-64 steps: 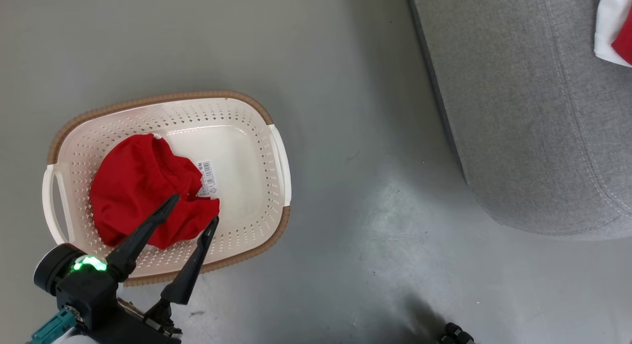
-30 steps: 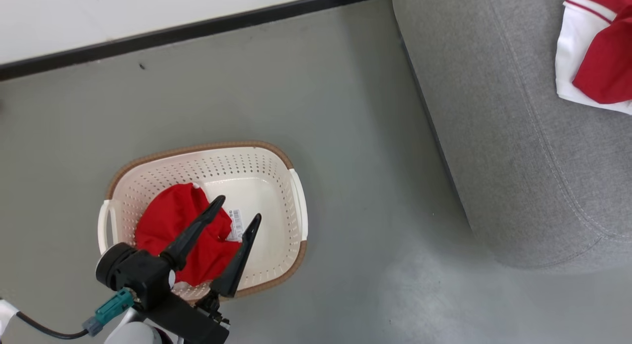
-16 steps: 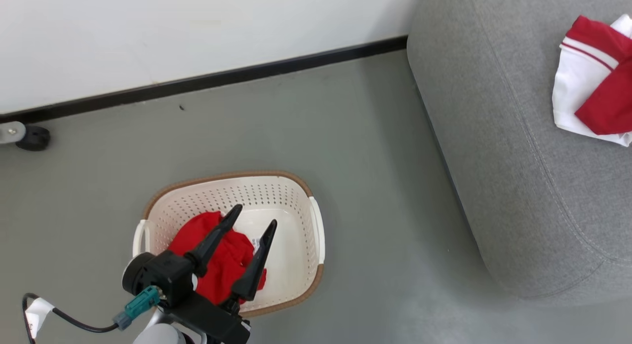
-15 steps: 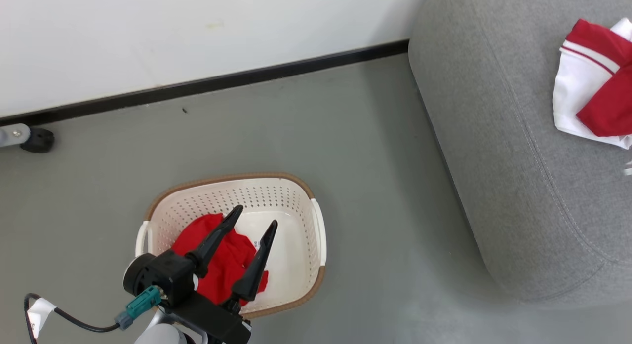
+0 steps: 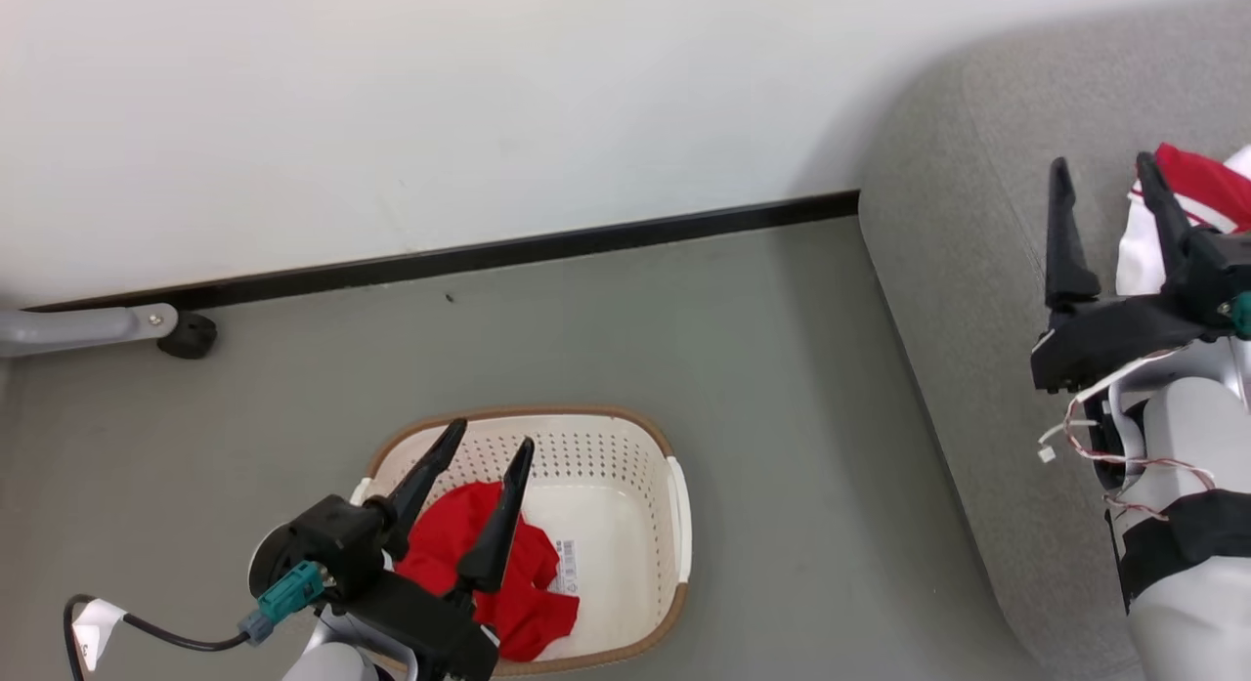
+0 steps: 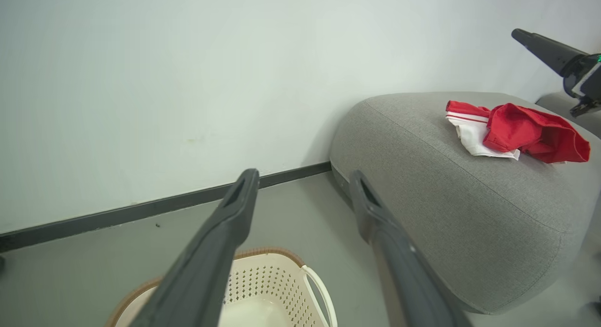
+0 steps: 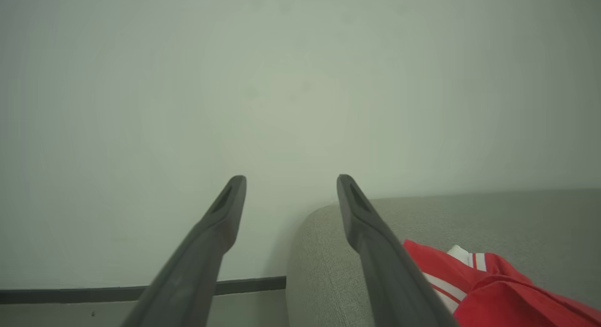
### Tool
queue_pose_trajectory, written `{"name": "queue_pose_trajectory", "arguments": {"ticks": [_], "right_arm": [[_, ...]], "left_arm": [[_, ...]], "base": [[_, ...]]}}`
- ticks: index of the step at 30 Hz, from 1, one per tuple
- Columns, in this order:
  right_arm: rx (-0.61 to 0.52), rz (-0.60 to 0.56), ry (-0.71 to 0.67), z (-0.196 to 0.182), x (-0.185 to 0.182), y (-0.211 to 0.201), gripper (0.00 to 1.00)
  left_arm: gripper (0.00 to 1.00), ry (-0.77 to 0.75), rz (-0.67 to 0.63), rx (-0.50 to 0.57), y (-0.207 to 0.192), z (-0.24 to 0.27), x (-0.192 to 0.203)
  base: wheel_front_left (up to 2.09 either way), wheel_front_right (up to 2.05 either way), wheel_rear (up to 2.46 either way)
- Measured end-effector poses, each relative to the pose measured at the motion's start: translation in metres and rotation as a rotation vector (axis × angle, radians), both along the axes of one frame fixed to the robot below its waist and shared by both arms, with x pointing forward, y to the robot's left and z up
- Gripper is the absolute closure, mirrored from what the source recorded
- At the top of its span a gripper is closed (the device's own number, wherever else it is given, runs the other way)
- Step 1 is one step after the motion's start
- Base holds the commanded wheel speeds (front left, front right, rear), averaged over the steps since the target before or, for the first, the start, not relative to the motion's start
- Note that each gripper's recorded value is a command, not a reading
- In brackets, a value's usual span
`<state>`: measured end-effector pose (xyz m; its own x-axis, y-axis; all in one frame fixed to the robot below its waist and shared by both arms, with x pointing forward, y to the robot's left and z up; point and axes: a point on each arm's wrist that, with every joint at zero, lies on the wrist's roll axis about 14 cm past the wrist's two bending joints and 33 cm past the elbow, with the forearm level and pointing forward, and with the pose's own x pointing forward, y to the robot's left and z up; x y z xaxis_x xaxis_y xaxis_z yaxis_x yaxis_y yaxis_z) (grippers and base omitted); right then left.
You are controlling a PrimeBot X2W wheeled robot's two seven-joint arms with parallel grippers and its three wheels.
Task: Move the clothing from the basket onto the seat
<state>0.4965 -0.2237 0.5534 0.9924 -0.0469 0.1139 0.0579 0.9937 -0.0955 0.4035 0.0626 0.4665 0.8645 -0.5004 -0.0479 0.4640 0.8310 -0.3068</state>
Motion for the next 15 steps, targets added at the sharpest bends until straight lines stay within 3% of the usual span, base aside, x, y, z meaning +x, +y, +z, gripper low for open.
{"name": "queue_pose_trajectory", "arguments": {"ticks": [15], "right_arm": [[0.019, 0.221, -0.033, 0.006, -0.029, 0.080, 0.00]], "left_arm": [[0.00, -0.035, 0.239, 0.032, 0.067, 0.016, -0.010]], "base": [[0.00, 0.00, 0.00]]}}
